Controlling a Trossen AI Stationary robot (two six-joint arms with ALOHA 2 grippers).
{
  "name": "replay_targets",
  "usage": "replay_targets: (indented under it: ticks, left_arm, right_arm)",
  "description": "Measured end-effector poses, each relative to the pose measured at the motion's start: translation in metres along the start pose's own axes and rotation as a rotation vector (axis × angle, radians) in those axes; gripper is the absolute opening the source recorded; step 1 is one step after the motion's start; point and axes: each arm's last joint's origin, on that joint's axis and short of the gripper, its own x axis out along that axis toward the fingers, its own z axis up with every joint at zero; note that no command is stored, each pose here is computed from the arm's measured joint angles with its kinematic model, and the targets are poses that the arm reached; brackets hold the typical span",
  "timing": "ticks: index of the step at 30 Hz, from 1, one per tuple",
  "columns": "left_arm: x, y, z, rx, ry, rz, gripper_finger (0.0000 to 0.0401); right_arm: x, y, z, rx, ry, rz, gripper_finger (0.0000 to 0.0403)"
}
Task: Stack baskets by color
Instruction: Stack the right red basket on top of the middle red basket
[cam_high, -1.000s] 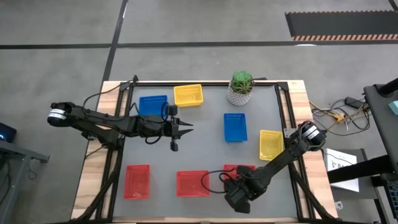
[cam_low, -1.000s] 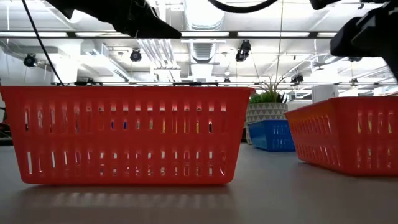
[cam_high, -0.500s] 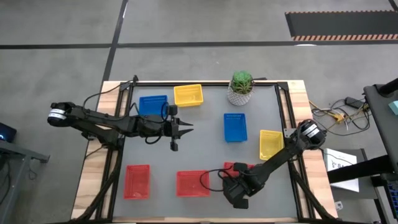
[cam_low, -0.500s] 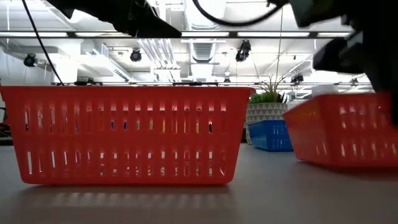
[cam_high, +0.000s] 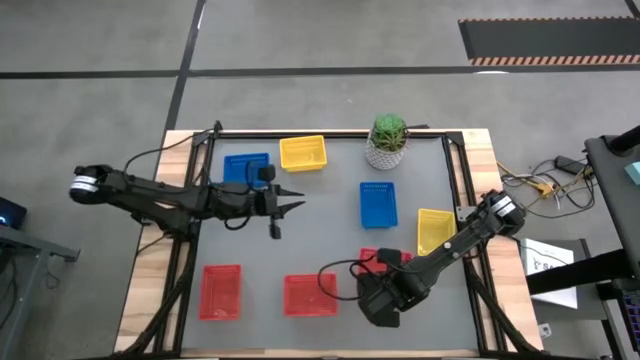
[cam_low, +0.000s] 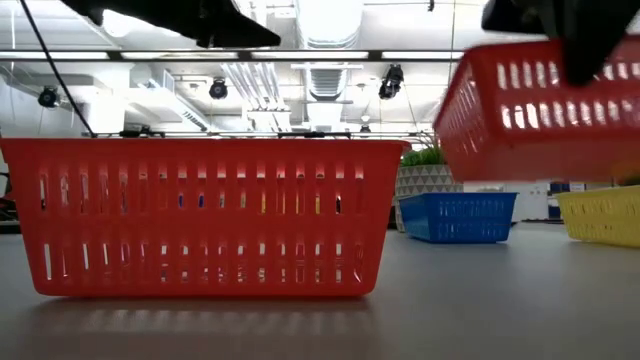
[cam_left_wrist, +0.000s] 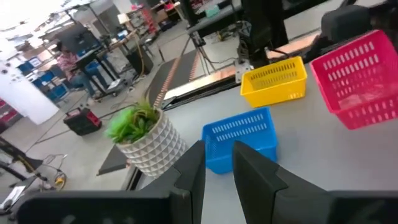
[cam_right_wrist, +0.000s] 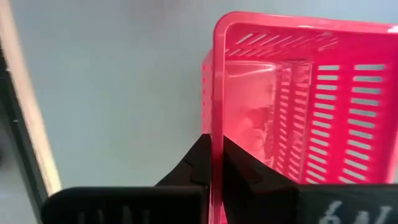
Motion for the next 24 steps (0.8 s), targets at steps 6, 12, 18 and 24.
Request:
replay_targets:
  ticks: [6,12,18,24]
  left_arm:
    - [-0.023,0.001,-0.003,-0.020,-0.054,0.007,0.0063]
    - [-0.038,0.001,-0.004,-0.049,-0.102,0.007,0.0063]
    - [-0.045,0.003,-0.004,-0.079,-0.136,0.010,0.0063]
    - [-0.047,0.001,-0.004,-0.084,-0.137,-0.004,0.0063]
  right_arm:
    - [-0.026,0.007,0.018,0.021,-0.079,-0.003,0.0009]
    - [-0.041,0.018,0.047,-0.007,-0.187,0.005,0.0009]
    - [-0.036,0.028,0.075,-0.044,-0.216,-0.083,0.0009]
    - [-0.017,0.032,0.094,-0.038,-0.182,-0.111,0.0009]
